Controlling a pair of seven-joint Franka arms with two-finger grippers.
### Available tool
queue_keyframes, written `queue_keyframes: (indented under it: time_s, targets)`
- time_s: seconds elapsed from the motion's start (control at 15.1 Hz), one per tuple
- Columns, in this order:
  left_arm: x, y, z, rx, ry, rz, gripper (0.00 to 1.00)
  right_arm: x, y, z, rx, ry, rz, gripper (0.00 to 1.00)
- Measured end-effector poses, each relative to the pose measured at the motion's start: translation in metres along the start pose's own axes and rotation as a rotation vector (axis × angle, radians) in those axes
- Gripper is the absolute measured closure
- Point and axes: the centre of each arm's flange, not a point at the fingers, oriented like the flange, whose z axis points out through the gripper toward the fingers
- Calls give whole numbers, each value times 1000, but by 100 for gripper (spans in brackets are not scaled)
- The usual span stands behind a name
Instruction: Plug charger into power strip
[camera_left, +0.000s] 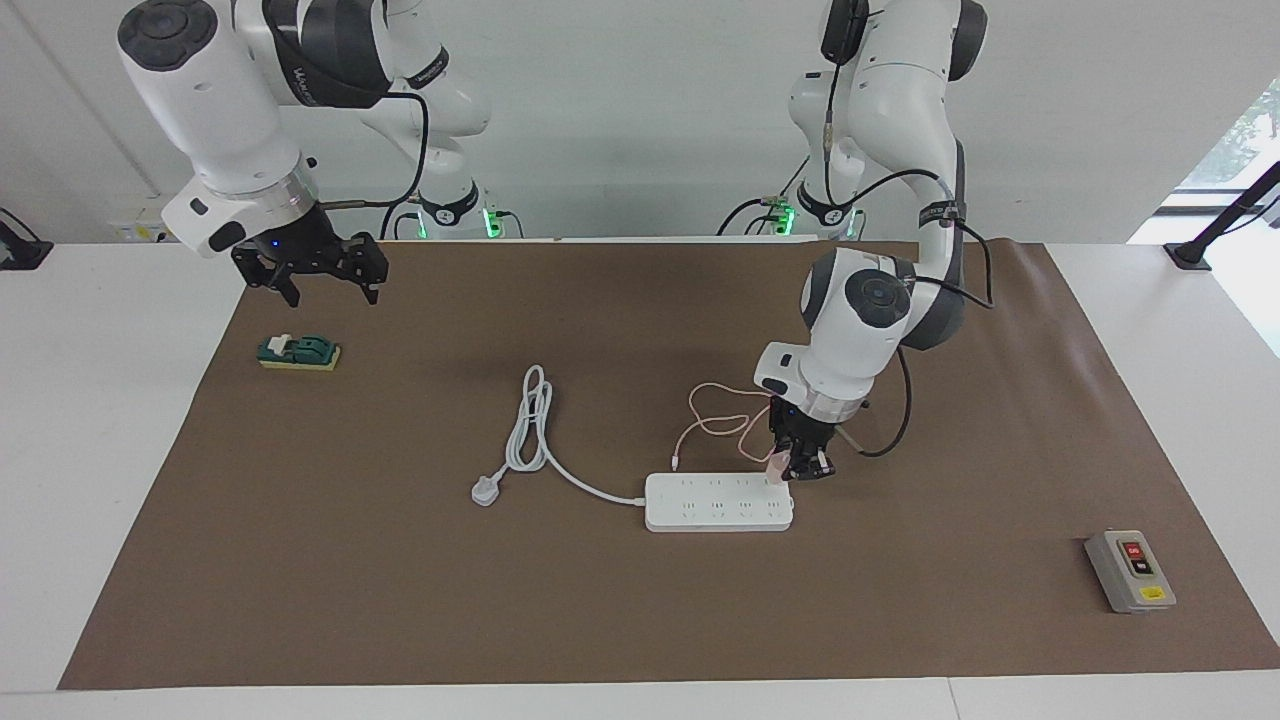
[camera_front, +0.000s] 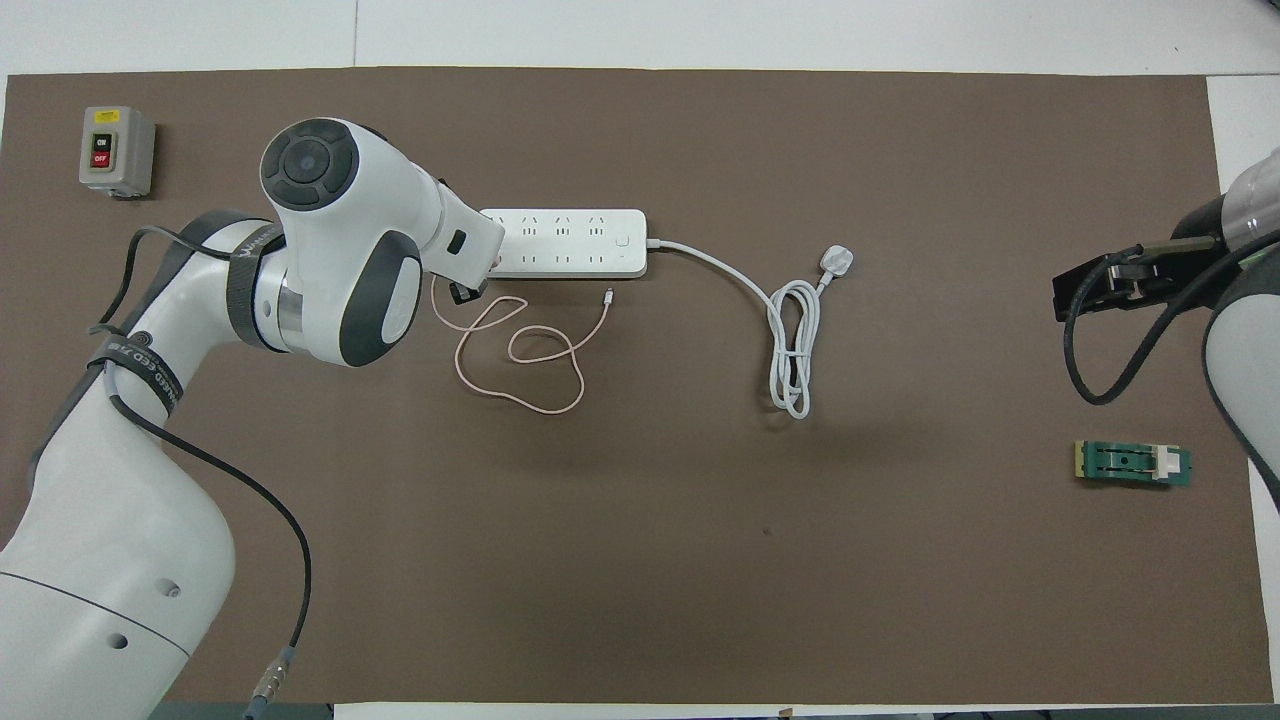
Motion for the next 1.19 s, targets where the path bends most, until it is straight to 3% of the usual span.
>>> queue_keyframes:
  time_s: [1.19]
  targets:
    - [5,2,2,9,37,-14,68,0,2,0,0,0,26,0]
